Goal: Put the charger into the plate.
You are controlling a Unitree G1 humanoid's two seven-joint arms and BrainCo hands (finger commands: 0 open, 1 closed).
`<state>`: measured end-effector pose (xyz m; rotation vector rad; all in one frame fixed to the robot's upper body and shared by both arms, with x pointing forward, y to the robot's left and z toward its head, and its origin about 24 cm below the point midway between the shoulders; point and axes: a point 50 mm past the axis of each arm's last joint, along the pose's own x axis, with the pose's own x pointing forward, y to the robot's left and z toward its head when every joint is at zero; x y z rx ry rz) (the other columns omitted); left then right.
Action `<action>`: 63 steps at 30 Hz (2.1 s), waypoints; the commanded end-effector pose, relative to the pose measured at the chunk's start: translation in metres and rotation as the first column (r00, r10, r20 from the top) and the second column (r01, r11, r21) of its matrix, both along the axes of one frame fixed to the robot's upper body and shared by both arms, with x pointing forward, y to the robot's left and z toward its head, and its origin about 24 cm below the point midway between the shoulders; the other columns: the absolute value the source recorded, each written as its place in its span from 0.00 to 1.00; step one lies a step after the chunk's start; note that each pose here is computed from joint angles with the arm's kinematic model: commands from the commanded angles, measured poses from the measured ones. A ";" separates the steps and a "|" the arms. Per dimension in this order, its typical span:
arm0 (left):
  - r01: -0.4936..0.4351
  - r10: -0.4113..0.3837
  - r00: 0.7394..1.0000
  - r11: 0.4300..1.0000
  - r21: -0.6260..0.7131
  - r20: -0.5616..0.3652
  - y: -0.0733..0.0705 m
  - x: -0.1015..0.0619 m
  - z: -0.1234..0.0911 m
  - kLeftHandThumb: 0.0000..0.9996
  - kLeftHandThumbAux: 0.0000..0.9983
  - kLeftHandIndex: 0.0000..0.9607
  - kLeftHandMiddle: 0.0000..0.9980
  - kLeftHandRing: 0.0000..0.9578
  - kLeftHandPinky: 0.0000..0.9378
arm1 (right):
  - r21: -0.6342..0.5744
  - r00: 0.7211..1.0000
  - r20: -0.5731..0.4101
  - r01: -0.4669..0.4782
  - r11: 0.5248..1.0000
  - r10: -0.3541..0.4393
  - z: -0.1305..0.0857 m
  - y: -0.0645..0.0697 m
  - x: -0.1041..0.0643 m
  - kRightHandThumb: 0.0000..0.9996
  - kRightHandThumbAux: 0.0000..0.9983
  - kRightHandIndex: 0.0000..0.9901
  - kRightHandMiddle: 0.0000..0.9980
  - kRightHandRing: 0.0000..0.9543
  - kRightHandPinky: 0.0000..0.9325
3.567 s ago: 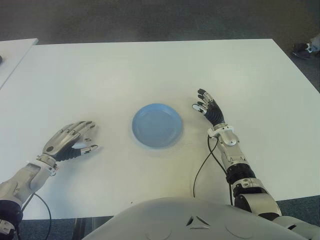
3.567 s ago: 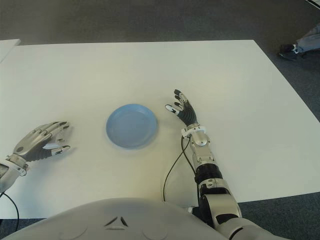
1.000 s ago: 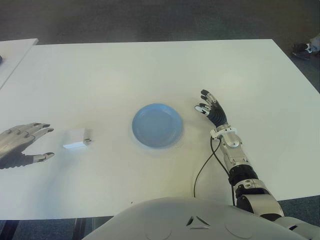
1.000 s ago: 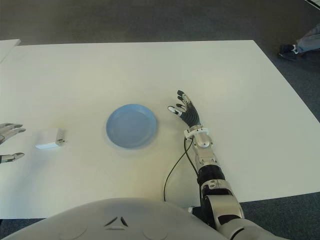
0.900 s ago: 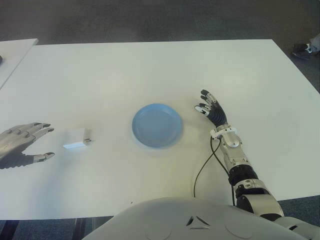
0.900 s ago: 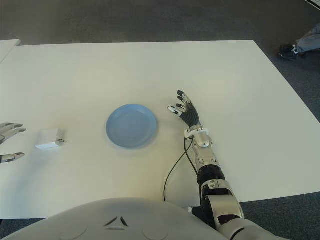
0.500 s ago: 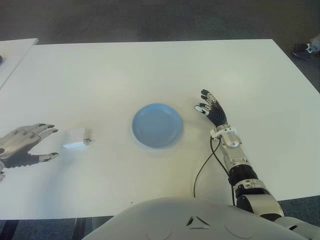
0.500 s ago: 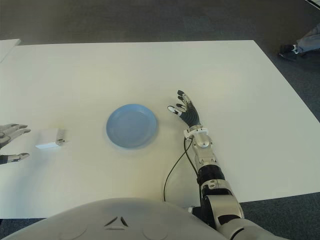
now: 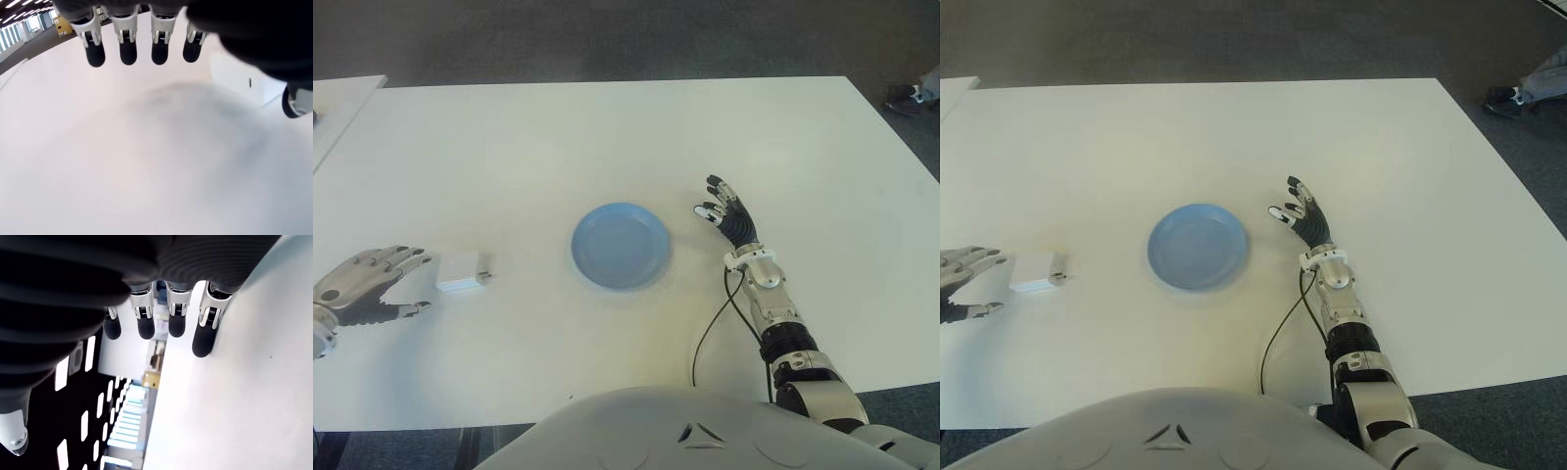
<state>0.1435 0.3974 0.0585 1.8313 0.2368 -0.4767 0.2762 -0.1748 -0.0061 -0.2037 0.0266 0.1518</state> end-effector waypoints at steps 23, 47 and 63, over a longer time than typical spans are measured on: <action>0.011 -0.011 1.000 1.000 -0.023 -0.021 0.006 0.011 -0.013 0.52 0.39 0.00 0.00 0.00 0.00 | -0.004 0.996 -0.088 0.011 1.000 -0.011 -0.014 0.005 -0.007 0.05 0.54 0.00 0.02 0.05 0.12; -0.010 0.010 0.999 1.000 -0.016 -0.049 -0.009 0.026 -0.017 0.54 0.44 0.00 0.00 0.00 0.00 | 0.003 0.996 -0.085 0.012 1.000 -0.012 -0.015 0.008 -0.007 0.05 0.57 0.00 0.03 0.05 0.12; -0.113 0.113 0.989 0.994 0.011 -0.091 -0.019 0.034 -0.020 0.59 0.60 0.00 0.00 0.00 0.00 | 0.009 0.996 -0.086 0.011 1.000 -0.010 -0.015 0.009 -0.007 0.07 0.56 0.00 0.03 0.06 0.12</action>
